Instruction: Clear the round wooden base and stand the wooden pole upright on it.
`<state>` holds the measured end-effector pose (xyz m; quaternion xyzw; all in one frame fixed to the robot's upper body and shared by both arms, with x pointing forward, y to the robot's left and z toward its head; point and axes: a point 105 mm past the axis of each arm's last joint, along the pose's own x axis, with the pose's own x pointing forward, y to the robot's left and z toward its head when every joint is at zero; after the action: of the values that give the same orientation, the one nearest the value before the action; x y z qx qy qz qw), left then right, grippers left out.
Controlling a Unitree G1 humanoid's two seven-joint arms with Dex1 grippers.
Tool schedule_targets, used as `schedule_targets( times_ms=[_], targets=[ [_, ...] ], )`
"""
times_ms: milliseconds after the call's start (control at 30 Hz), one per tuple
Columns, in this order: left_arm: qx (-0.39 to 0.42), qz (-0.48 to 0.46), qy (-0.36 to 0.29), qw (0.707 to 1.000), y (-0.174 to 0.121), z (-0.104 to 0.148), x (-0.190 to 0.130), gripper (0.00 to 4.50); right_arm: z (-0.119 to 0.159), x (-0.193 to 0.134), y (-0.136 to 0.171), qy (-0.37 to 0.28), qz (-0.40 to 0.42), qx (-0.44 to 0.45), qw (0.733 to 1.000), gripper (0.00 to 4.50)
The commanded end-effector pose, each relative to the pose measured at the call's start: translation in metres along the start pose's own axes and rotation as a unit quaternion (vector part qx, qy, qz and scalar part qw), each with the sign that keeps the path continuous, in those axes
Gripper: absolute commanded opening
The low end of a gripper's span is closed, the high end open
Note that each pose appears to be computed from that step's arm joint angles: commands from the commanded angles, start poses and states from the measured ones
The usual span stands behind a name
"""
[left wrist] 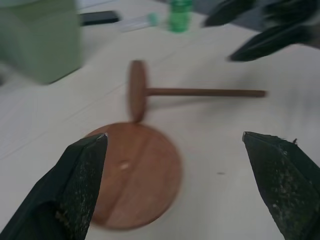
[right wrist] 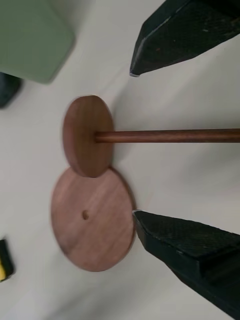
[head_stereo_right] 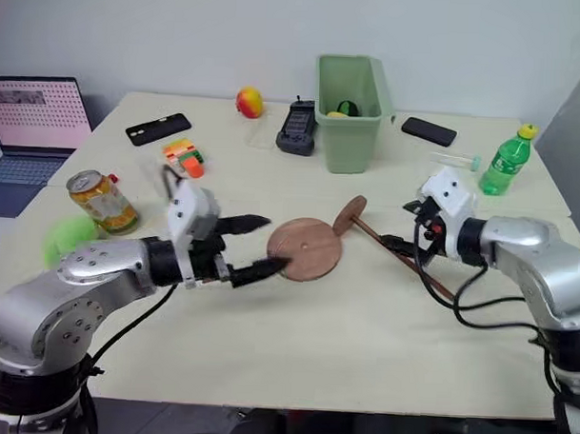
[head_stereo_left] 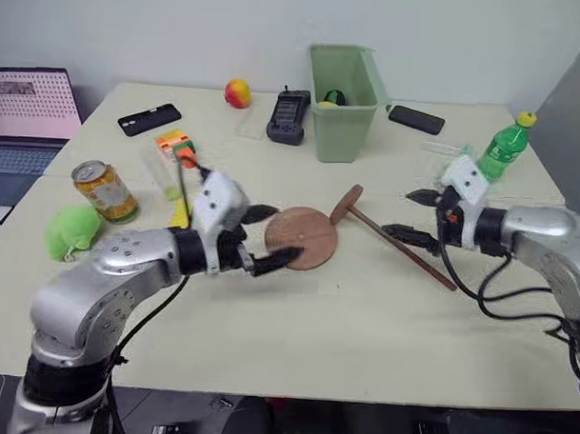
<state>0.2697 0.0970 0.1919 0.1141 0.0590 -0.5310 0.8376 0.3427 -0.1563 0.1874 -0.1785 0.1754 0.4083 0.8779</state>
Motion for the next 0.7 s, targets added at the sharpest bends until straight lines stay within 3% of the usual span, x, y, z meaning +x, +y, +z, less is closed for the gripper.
schedule_targets(
  times_ms=[33,167,500,700],
  targets=[
    [0.050,-0.023,0.006,0.998,0.003,0.000,0.003,4.48,-0.001,0.011,-0.006,0.042,0.030,0.022,0.998,4.50],
    [0.059,-0.006,-0.001,0.998,0.009,-0.003,0.004,4.48,-0.014,0.022,-0.013,0.110,0.046,0.013,0.993,4.50],
    [0.054,0.023,-0.004,0.998,0.005,-0.009,-0.001,4.48,-0.028,0.053,-0.008,0.144,0.082,0.040,0.985,4.50],
    [0.051,0.039,-0.011,0.998,0.003,-0.009,-0.003,4.50,-0.024,0.057,-0.014,0.142,0.082,0.052,0.985,2.97]
  ],
)
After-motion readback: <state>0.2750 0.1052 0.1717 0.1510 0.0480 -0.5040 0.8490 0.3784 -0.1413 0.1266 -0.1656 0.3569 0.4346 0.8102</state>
